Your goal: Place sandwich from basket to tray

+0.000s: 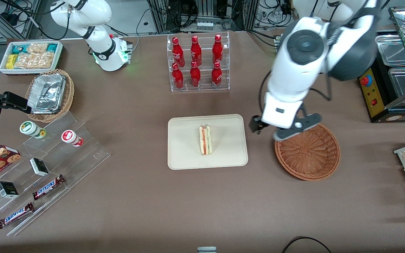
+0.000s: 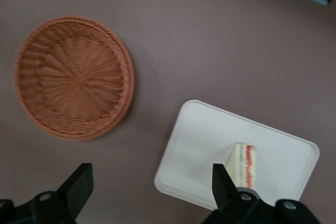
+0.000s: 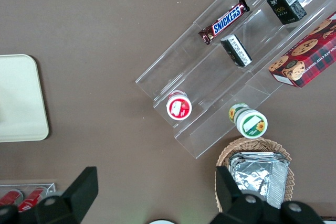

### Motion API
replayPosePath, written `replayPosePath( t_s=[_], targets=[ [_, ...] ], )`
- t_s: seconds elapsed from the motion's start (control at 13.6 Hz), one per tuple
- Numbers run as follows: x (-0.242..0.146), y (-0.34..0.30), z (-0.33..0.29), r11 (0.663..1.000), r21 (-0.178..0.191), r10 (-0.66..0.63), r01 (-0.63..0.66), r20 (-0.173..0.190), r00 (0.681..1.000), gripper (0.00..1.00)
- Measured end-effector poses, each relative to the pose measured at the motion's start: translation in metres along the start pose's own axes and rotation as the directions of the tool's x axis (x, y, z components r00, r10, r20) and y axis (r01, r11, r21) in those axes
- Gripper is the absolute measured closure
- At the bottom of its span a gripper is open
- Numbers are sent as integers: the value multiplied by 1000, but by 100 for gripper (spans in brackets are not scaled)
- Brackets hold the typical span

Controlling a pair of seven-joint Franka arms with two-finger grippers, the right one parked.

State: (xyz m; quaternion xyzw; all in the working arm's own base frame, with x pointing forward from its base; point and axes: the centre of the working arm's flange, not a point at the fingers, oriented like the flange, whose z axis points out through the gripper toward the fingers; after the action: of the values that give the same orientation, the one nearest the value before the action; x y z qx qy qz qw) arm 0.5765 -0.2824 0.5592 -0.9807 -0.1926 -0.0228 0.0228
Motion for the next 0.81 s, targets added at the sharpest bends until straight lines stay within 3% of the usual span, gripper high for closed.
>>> replayPosePath(
  t_s=[0.37, 0.81],
  targets=[
    [51, -90, -27, 997, 19, 77, -77, 16, 997, 0],
    [74, -189, -40, 972, 28, 231, -232, 44, 972, 0]
  ],
)
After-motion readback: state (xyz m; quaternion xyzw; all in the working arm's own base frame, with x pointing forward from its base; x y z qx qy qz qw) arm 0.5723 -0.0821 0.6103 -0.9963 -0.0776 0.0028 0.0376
